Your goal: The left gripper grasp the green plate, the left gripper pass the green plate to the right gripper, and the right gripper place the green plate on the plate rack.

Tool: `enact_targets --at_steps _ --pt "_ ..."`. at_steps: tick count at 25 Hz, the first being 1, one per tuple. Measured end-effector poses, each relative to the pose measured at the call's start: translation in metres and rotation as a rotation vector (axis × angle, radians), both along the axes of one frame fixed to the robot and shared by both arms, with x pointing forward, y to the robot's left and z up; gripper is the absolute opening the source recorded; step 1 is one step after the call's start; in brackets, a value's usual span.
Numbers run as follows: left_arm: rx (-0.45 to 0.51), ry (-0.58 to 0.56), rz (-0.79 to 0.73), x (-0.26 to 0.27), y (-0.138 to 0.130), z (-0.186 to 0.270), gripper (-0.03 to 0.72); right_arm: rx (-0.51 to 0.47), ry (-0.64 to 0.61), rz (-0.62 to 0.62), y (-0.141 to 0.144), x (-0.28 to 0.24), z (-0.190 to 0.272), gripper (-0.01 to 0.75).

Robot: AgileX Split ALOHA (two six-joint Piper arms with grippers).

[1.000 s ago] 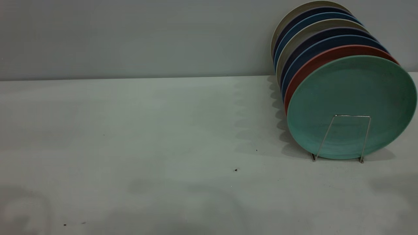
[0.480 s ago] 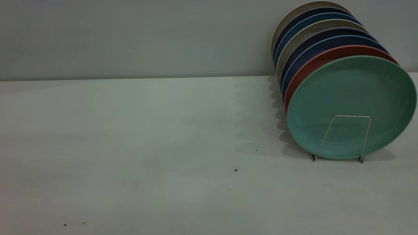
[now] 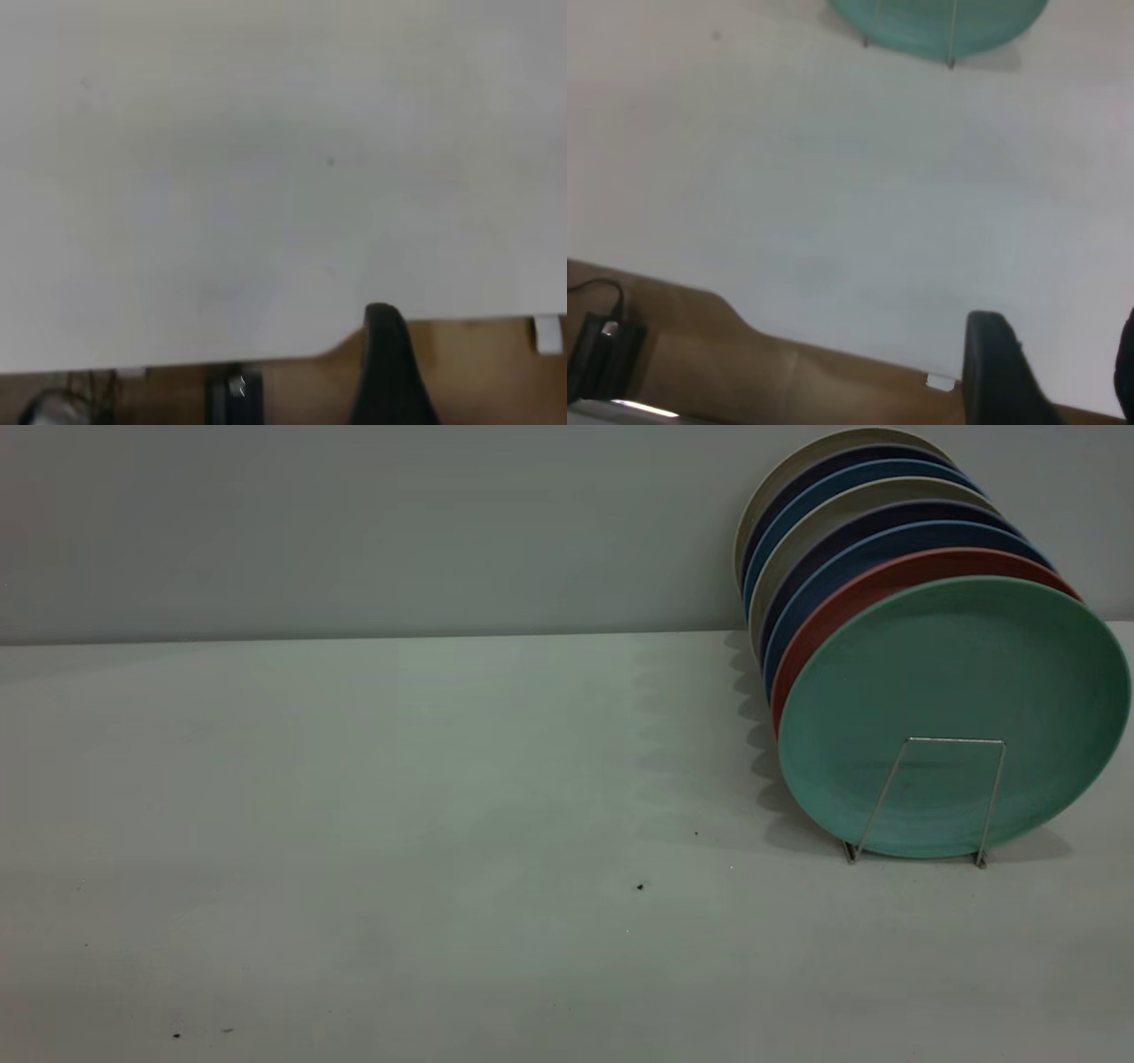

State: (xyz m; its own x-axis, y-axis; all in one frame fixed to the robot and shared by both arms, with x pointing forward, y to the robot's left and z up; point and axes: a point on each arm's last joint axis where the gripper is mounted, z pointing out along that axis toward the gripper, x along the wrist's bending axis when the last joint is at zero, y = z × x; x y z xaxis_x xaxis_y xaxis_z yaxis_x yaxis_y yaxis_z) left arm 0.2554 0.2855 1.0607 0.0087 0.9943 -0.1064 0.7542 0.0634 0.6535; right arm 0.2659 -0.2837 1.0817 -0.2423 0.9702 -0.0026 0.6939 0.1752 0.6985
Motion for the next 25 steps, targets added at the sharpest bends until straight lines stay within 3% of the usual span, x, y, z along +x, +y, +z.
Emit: enact_targets --at_steps 7,11,25 --pt "0.042 -0.069 -0.030 -0.018 0.000 -0.020 0.528 -0.036 -0.072 0.015 -0.001 -0.014 -0.041 0.340" --pt "0.078 -0.106 -0.066 -0.024 0.003 -0.022 0.528 -0.036 -0.130 0.003 -0.002 -0.019 -0.041 0.340" --pt "0.125 -0.129 -0.094 -0.026 0.008 -0.027 0.512 -0.037 -0.134 0.000 -0.003 -0.019 -0.041 0.302"
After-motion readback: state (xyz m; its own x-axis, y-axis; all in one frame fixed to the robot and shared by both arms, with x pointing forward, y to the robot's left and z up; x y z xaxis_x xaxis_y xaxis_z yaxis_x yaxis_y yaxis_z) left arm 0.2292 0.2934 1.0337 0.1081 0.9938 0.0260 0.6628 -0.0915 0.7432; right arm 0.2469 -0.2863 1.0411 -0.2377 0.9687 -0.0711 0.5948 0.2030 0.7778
